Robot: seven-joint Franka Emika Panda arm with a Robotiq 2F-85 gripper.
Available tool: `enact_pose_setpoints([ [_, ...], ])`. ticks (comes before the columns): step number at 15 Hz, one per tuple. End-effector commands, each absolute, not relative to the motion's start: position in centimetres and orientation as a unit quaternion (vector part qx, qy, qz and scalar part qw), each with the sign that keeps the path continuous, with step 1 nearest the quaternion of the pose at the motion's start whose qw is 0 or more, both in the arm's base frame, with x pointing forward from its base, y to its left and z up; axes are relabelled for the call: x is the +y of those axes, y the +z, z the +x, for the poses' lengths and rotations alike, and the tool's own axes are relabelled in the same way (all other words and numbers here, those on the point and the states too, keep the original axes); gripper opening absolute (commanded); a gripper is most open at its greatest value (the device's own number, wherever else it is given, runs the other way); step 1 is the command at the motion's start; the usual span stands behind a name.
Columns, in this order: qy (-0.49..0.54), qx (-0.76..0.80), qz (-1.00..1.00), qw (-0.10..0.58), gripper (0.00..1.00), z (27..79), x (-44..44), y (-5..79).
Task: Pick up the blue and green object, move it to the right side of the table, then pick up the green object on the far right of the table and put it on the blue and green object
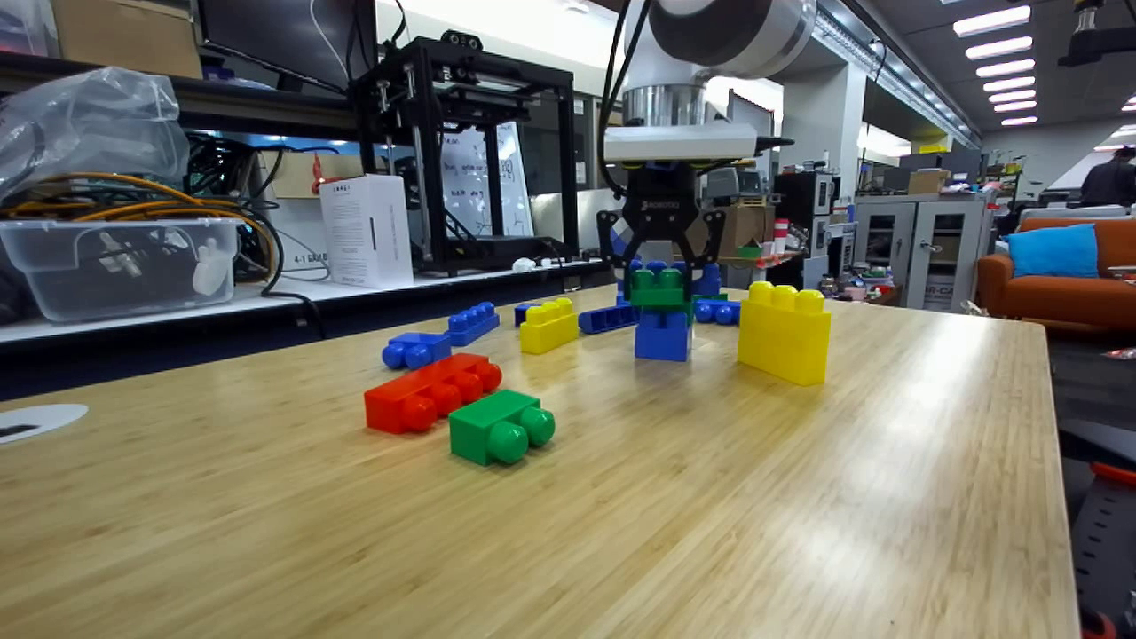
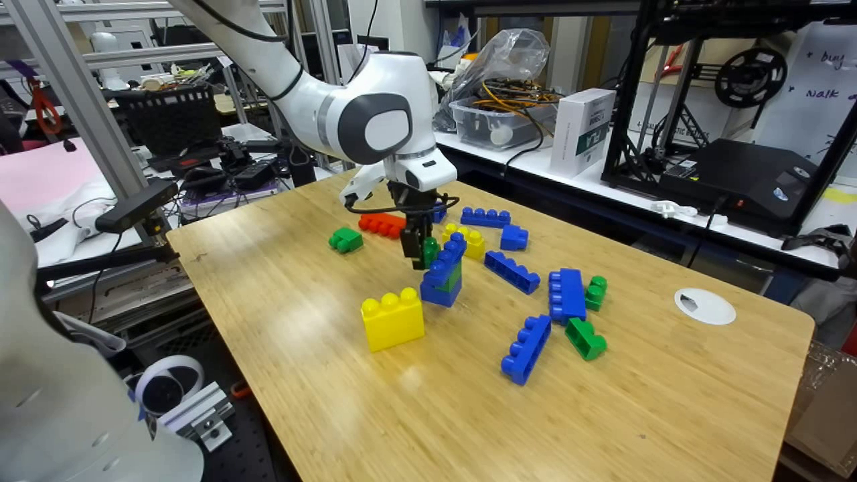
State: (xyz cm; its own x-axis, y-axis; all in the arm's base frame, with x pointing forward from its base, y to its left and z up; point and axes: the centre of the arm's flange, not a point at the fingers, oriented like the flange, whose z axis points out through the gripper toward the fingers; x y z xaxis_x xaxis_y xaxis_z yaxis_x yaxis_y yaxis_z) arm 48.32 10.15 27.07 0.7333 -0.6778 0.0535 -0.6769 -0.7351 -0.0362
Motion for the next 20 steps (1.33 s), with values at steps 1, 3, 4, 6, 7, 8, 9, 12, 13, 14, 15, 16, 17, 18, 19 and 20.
enact_pose_setpoints([
  [1,-0.046,0.391,-0.919,0.012,0.44,48.0,9.9,26.8],
  [3,-0.047,0.404,-0.914,0.013,0.44,48.0,9.8,26.8],
  [4,-0.047,0.41,-0.911,0.012,0.44,47.9,9.8,26.8],
  [6,-0.047,0.419,-0.907,0.011,0.44,47.8,9.7,26.8],
  [7,-0.048,0.423,-0.905,0.01,0.44,47.8,9.7,26.8],
  [8,-0.048,0.426,-0.903,0.009,0.44,47.7,9.7,26.7],
  [9,-0.048,0.429,-0.902,0.008,0.44,47.7,9.6,26.7],
  [12,-0.046,0.435,-0.899,0.008,0.44,47.8,9.5,26.5],
  [13,-0.045,0.438,-0.898,0.008,0.44,47.9,9.4,26.4],
  [14,-0.044,0.438,-0.898,0.008,0.44,48.0,9.3,26.3],
  [15,-0.043,0.439,-0.897,0.008,0.44,48.0,9.3,26.1],
  [16,-0.042,0.44,-0.897,0.008,0.44,48.0,9.2,26.1],
  [17,-0.042,0.441,-0.897,0.008,0.44,48.0,9.1,26.0],
  [18,-0.041,0.441,-0.896,0.008,0.44,47.9,9.1,25.9],
  [19,-0.041,0.442,-0.896,0.008,0.44,47.9,9.1,25.7],
  [20,-0.04,0.442,-0.896,0.007,0.44,47.9,9.0,25.6],
])
